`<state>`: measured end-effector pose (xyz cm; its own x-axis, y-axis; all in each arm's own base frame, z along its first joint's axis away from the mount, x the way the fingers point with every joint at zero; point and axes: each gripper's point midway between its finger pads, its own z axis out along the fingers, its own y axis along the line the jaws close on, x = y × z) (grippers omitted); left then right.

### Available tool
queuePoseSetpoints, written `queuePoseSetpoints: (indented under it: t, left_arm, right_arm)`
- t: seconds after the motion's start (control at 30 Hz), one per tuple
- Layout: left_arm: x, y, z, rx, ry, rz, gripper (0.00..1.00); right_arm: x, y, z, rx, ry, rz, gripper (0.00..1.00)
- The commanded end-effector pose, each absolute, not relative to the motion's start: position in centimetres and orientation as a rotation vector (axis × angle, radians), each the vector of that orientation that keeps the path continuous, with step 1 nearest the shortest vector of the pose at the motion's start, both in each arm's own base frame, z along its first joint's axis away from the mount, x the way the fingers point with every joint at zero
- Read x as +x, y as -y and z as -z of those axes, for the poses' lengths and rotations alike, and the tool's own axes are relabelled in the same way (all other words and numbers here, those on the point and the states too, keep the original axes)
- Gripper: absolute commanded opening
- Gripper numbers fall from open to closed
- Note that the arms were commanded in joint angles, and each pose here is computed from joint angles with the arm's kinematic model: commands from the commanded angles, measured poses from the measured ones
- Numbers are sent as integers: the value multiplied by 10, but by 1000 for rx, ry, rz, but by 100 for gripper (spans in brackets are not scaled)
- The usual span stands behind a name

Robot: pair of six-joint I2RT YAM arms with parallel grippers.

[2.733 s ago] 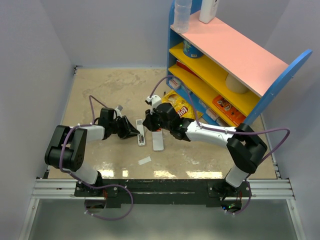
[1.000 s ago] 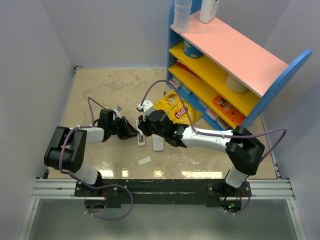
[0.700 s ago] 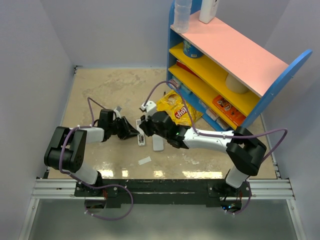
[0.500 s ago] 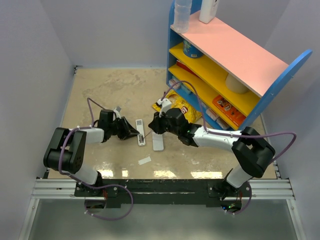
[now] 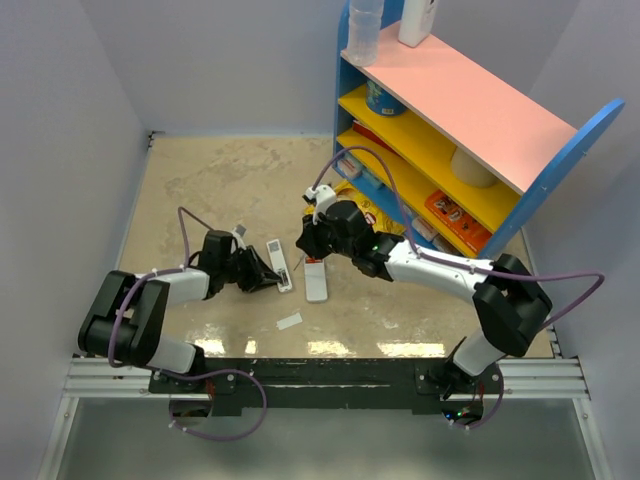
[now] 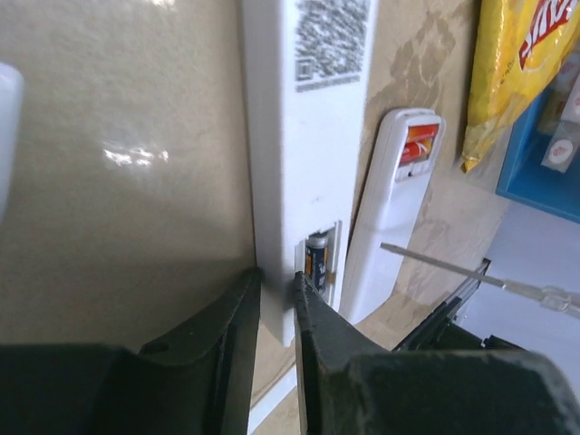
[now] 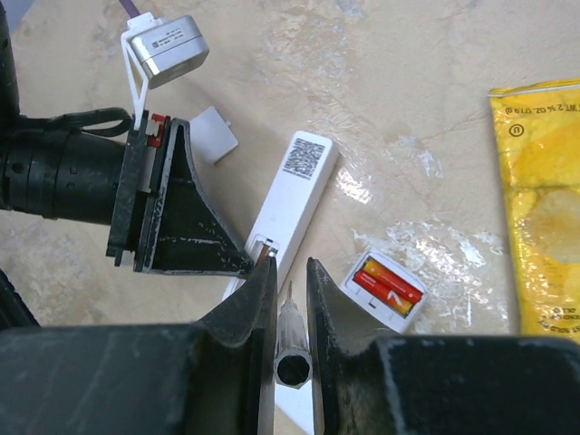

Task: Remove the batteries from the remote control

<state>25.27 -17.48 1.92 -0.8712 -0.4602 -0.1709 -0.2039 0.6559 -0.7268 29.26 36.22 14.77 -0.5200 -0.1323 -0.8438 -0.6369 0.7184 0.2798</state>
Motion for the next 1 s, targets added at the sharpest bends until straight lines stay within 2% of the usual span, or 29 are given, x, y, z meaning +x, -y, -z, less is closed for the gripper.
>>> queuePoseSetpoints:
  t: [0.0, 0.23, 0.47, 0.8, 0.97]
  left_arm:
    - [246, 193, -29, -502, -2497, 1159, 27]
    - [270, 212, -58, -381, -2437, 1217, 29]
    - [319, 182, -91, -359, -2449, 946, 31]
    - [365, 179, -75, -293, -2492, 861, 33]
    - [389, 186, -76, -241, -2461, 874, 34]
  right_arm:
    - [297, -355, -184, -626, -1994, -682, 0]
    - [268, -352, -178, -682, -2018, -783, 0]
    - [246, -360, -166, -720, -2026, -894, 0]
    - [230, -390, -157, -740, -2006, -981, 0]
    - [239, -409, -158, -628, -1954, -992, 0]
